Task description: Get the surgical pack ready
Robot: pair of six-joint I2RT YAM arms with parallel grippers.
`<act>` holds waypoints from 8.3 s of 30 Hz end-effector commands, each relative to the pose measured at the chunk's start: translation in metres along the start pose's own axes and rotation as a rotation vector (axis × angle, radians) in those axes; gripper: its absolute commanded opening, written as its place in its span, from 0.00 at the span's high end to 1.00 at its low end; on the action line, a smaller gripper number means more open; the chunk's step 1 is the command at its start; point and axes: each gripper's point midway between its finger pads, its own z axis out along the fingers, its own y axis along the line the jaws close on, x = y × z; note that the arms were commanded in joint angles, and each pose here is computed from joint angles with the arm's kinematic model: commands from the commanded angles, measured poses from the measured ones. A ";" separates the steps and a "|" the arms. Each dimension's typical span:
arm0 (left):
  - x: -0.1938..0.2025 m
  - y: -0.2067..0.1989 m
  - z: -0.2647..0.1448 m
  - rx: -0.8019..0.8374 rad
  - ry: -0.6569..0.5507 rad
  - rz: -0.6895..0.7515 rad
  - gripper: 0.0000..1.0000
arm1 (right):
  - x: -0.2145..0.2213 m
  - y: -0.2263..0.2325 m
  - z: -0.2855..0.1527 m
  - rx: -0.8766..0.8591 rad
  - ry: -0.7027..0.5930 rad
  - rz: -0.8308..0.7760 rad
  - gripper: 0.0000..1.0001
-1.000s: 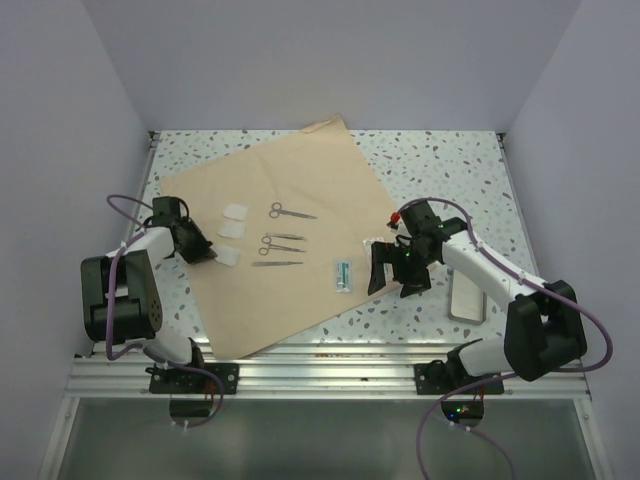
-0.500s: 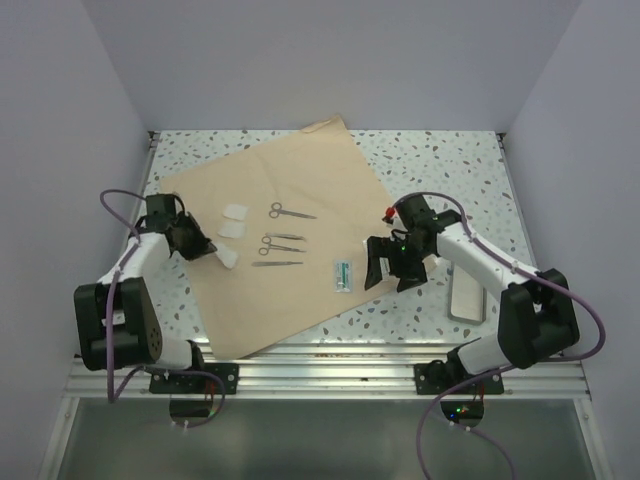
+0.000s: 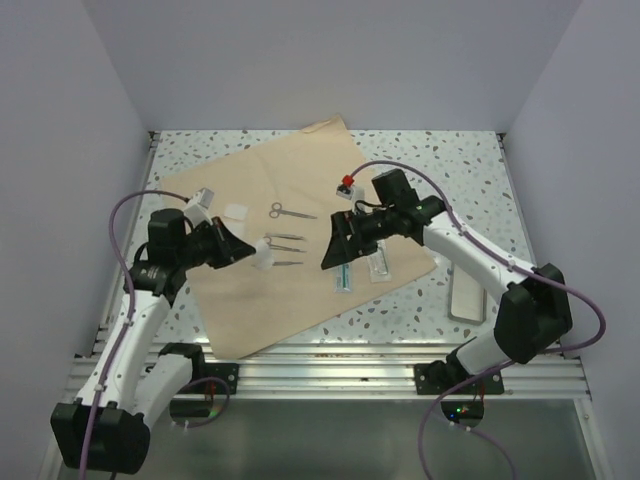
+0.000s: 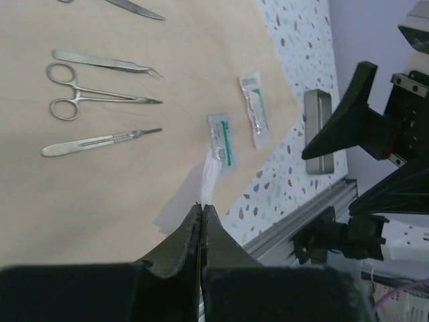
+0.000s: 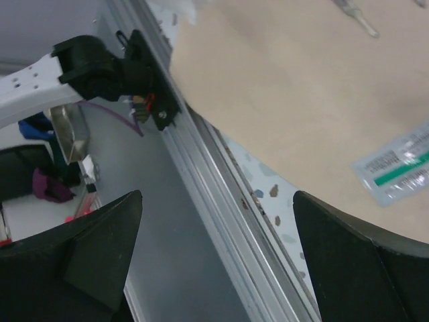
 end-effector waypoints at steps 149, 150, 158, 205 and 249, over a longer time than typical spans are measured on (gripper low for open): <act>-0.026 0.070 0.004 -0.704 0.133 0.209 0.02 | 0.122 -0.276 -0.217 0.888 -0.737 1.307 0.62; -0.023 0.072 0.004 -0.708 0.139 0.208 0.02 | 0.123 -0.275 -0.216 0.890 -0.735 1.310 0.64; -0.030 0.080 -0.006 -0.772 0.118 0.180 0.03 | 0.114 -0.296 -0.195 0.844 -0.699 1.289 0.98; -0.084 0.208 0.104 -0.679 0.052 -0.353 0.48 | 0.019 -0.086 -0.093 0.529 -0.112 0.292 0.51; -0.159 0.150 0.130 -0.341 -0.100 -0.309 1.00 | 0.020 -0.098 -0.080 0.520 -0.064 0.303 0.51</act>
